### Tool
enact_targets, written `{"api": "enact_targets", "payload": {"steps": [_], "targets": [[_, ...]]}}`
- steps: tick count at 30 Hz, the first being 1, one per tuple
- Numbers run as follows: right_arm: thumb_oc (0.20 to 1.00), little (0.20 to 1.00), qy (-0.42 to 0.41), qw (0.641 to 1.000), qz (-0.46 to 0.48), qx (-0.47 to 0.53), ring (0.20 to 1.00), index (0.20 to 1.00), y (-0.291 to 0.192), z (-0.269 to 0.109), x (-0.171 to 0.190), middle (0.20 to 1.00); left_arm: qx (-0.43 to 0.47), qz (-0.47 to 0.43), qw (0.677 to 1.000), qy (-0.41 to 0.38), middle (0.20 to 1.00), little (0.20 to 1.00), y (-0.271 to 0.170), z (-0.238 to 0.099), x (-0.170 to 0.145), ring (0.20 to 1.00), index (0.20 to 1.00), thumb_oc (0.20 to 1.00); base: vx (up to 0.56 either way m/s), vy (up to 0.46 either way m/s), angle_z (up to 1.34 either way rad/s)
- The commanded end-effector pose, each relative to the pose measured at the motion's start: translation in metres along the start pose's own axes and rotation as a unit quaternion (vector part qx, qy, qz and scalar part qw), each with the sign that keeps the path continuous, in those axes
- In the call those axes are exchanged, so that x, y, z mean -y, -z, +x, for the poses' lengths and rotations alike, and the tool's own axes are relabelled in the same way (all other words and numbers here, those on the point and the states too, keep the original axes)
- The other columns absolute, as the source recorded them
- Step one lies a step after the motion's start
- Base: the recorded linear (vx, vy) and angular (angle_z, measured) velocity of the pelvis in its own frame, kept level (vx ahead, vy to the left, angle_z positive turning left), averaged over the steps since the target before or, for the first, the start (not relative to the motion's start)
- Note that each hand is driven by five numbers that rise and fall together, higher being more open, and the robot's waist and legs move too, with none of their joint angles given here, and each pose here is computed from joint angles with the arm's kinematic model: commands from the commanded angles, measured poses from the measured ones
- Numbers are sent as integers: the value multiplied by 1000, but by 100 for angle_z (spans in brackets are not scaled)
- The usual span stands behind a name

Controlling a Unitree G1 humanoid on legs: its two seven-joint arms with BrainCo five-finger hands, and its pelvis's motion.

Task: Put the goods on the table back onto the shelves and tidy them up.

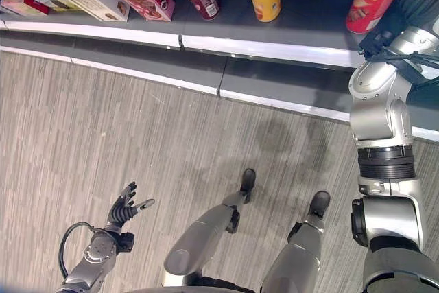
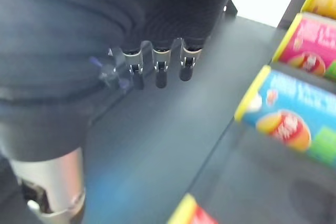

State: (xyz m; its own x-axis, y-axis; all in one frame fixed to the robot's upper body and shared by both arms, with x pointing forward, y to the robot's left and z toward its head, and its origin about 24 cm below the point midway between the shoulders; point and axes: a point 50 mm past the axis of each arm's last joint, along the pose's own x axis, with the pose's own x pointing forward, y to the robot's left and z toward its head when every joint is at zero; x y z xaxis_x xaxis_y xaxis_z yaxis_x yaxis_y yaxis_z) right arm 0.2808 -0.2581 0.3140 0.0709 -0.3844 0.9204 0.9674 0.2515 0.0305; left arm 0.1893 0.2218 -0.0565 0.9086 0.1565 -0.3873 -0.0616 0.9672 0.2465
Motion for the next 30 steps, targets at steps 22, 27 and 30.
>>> {"api": "enact_targets", "payload": {"steps": [22,27,30], "targets": [[1000,1000,-530,582,222,-575,1000,1000,134,-304,100,1000,-106,-7,994,-17,1000,1000,46,-14,-39,1000,1000,1000,85,-14,-14],[1000,1000,-559,482,45,-673,1000,1000,132,-402,133,1000,-164,7,986,-13,1000,1000,68,-11,-25,1000,1000,1000,35,14,-16],[1000,1000,-549,448,0,-705,1000,1000,128,-425,144,1000,-193,6,981,-15,1000,1000,77,-11,-20,1000,1000,1000,21,37,-3]]}}
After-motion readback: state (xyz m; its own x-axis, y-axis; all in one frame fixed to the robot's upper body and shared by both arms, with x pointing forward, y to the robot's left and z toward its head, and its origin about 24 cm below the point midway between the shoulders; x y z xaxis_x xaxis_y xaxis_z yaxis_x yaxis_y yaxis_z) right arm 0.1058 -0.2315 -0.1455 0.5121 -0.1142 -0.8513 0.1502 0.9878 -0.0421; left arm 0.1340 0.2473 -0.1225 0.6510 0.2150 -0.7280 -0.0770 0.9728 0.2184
